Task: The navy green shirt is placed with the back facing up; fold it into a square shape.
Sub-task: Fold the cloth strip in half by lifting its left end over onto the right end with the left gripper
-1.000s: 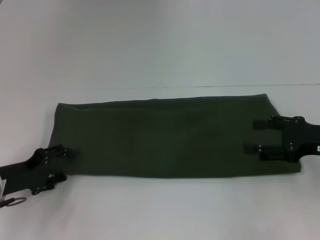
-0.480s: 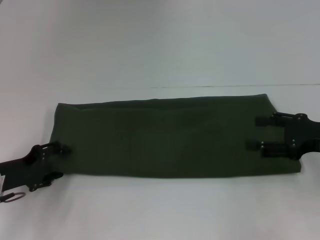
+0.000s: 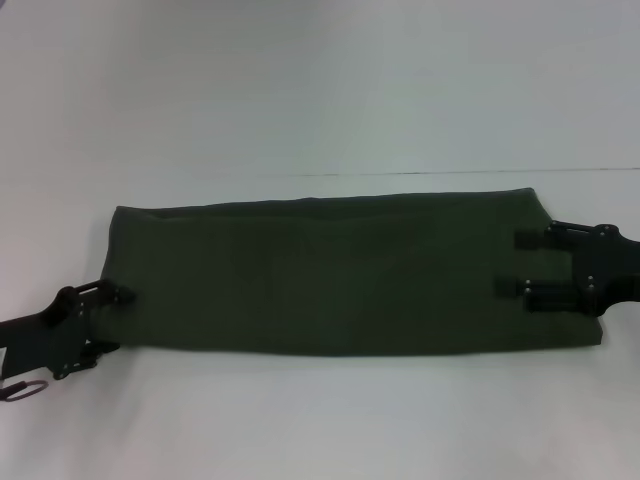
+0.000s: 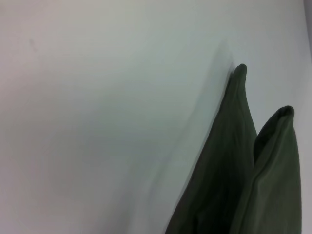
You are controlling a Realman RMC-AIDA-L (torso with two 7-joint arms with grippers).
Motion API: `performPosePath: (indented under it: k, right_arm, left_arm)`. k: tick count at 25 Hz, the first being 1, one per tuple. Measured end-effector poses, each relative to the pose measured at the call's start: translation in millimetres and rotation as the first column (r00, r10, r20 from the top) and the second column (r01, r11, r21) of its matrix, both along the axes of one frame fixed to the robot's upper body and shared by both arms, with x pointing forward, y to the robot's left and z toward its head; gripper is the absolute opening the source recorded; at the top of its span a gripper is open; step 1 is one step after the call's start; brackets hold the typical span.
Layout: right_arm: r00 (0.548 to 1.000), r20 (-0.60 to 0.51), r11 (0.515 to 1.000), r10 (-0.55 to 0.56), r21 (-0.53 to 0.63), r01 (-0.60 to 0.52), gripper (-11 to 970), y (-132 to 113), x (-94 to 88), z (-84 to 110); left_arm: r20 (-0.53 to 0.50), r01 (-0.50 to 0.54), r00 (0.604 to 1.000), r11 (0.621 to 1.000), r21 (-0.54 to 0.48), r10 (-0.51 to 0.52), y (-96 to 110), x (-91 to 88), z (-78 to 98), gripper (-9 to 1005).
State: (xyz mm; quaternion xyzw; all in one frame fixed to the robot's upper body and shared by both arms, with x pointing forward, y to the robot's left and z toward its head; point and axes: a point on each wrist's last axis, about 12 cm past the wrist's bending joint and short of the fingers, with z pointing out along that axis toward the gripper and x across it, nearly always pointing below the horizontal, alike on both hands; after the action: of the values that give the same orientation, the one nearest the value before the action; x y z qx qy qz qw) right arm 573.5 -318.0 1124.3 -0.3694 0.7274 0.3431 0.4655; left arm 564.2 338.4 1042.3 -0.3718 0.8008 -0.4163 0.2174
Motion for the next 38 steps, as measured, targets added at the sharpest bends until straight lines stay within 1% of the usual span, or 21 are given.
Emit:
performPosePath:
  k: [17,26,38]
  right_arm:
    - [1.000,0.000,1.000,0.000,0.000,0.000,896,0.0,0.0,0.0]
    - [1.000,0.001,1.000,-0.002,-0.002,0.002,895,-0.6,0.3,0.2]
    - [1.000,0.003,1.000,-0.004,-0.002,0.004,896,-0.7,0.9,0.6]
  left_arm:
    - [0.008,-0.019,1.000,1.000,0.001,0.019,-2.2,2.4,-0.8,770]
    - [0.024,-0.006,1.000,1.000,-0.022,0.006,-2.9,3.4,3.6,766]
    - [0.028,-0.002,1.000,1.000,-0.020,0.003,-2.5,3.7,4.7,733]
